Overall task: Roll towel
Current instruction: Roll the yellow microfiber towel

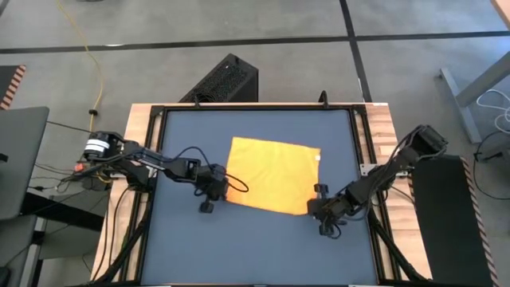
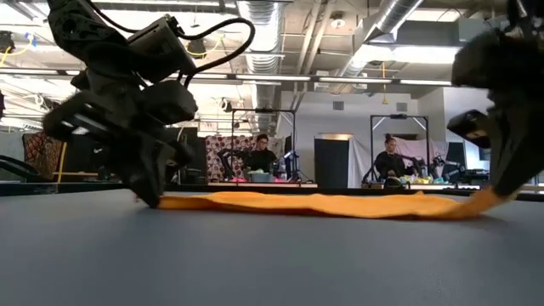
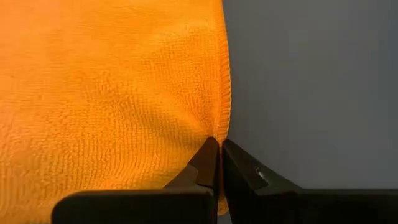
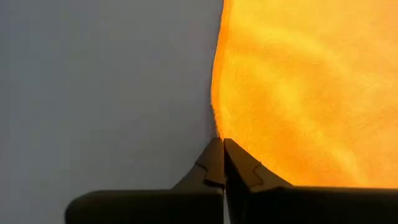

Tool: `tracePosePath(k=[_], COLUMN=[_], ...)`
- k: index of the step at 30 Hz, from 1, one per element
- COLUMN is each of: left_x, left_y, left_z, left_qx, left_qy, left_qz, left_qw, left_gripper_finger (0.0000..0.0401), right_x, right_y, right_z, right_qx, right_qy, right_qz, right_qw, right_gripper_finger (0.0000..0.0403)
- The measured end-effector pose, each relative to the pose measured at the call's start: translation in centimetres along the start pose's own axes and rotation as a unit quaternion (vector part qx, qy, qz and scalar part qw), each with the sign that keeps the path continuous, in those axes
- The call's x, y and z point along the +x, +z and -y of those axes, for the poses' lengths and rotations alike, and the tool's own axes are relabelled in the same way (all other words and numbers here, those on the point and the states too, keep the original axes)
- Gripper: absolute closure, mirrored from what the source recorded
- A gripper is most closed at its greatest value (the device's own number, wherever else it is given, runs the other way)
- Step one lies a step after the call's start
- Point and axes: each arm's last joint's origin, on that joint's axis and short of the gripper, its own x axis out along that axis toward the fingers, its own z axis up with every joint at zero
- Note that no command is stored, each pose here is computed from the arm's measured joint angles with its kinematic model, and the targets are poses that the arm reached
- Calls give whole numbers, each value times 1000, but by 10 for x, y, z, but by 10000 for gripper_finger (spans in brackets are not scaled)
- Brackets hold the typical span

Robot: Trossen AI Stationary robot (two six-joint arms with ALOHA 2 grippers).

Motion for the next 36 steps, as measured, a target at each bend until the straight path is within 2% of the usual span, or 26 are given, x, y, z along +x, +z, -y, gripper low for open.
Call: tracePosePath(k=[5, 9, 12, 14, 19, 24, 36], left_x=[-7, -25, -41, -50, -60, -63, -76], left_y=[5, 15, 22, 25, 29, 29, 24], left_z=[18, 37, 48, 50, 42, 28, -16], left_qx=[-41, -83, -101, -110, -160, -187, -204], left_qy=[-81, -164, -180, -169, -111, -89, -16], left_qz=[15, 42, 68, 89, 123, 133, 166], left_qw=[996, 982, 976, 975, 973, 969, 965], left_gripper_finger=[401, 401, 401, 401, 401, 401, 401], right_x=[-15, -30, -42, -48, -54, -51, -47], right_y=[10, 17, 23, 28, 37, 36, 24], right_z=[7, 8, 7, 8, 28, 54, 90], right_qx=[39, 94, 118, 128, 180, 246, 277], right_qy=[94, 185, 229, 240, 204, 151, 55], right_qz=[0, -1, 25, 51, 92, 75, 21], right_qw=[995, 978, 966, 961, 958, 954, 959], right_gripper_finger=[383, 390, 390, 389, 389, 388, 388])
